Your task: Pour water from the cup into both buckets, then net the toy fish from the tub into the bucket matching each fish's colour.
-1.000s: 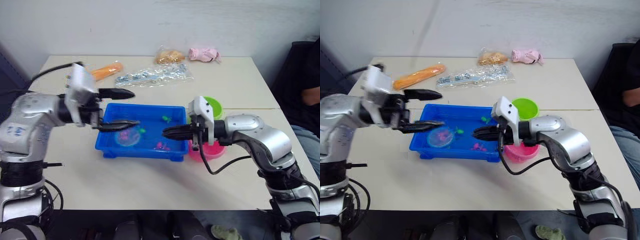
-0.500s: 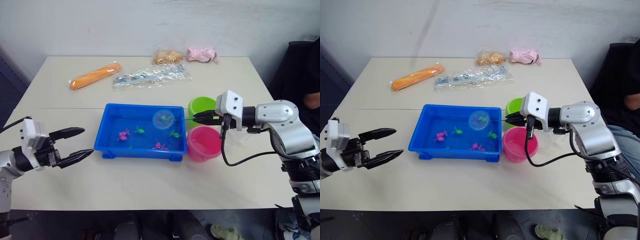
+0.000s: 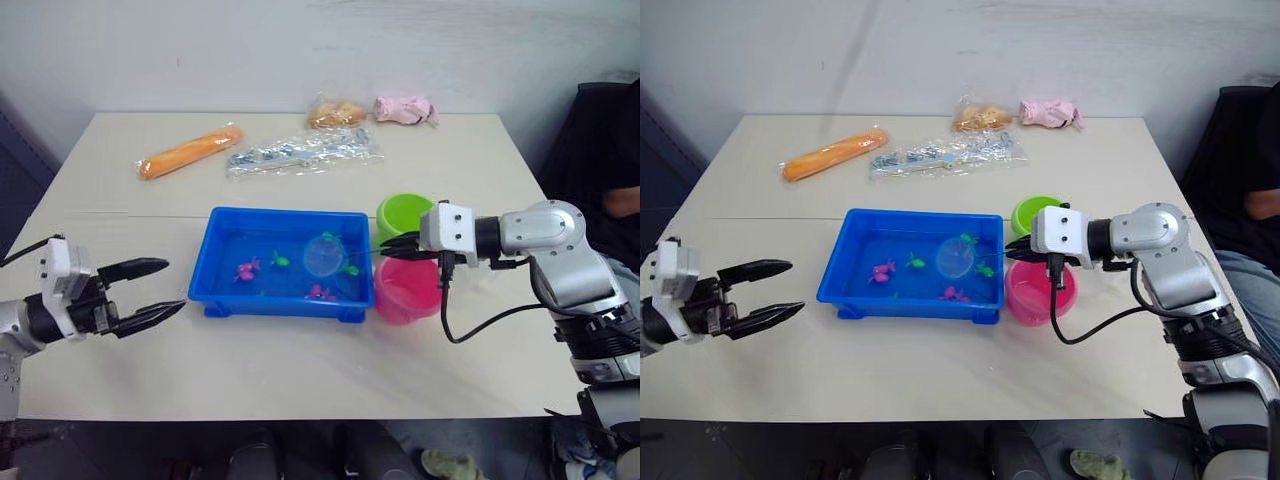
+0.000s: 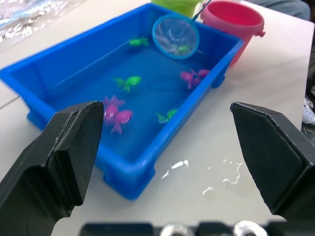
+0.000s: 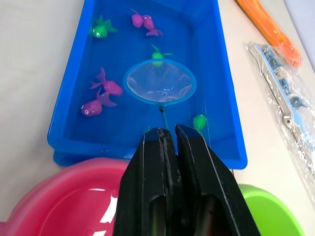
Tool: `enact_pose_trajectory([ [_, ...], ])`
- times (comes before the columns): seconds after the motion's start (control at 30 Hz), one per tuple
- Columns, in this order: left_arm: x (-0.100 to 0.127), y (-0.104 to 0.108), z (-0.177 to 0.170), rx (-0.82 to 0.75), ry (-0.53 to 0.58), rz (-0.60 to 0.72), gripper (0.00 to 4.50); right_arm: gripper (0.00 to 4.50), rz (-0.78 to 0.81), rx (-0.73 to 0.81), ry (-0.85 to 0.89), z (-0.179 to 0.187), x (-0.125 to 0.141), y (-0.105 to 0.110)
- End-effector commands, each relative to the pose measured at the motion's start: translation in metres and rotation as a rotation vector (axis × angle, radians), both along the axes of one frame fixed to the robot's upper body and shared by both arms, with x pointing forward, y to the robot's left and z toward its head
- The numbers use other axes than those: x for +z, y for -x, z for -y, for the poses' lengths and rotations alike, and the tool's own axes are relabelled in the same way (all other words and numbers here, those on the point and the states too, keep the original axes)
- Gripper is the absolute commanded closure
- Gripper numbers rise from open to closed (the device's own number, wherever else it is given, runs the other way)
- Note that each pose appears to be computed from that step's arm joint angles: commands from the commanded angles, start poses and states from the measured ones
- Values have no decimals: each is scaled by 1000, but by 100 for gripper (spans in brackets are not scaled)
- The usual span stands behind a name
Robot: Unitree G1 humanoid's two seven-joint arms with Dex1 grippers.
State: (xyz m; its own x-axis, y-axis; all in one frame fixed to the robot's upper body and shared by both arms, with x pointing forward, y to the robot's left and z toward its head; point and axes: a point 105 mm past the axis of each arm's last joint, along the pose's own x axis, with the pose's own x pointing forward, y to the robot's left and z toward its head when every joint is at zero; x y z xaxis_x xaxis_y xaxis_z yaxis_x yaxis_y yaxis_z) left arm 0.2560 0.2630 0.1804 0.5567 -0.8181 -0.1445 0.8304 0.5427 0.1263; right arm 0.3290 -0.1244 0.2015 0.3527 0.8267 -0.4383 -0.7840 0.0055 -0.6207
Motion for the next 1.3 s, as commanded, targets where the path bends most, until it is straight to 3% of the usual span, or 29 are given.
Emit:
enact_pose_trajectory([
  [0.03, 13, 2, 8, -37, -20, 30, 6, 450, 51, 25, -6, -3, 13, 3],
  [0.3, 10, 6, 16, -41, -6, 12, 6, 450, 52, 98, 8, -8, 14, 11],
  [0.57, 1, 13, 16, -26, 7, 0, 6, 450, 50, 158, 73, -15, -1, 13],
  [1.03, -7, 18, 15, -20, 14, -13, 6, 450, 79, 113, 114, -17, -11, -10],
  [1.3, 8, -2, 24, -78, -32, 37, 6, 450, 109, 128, 163, -11, -14, -18],
])
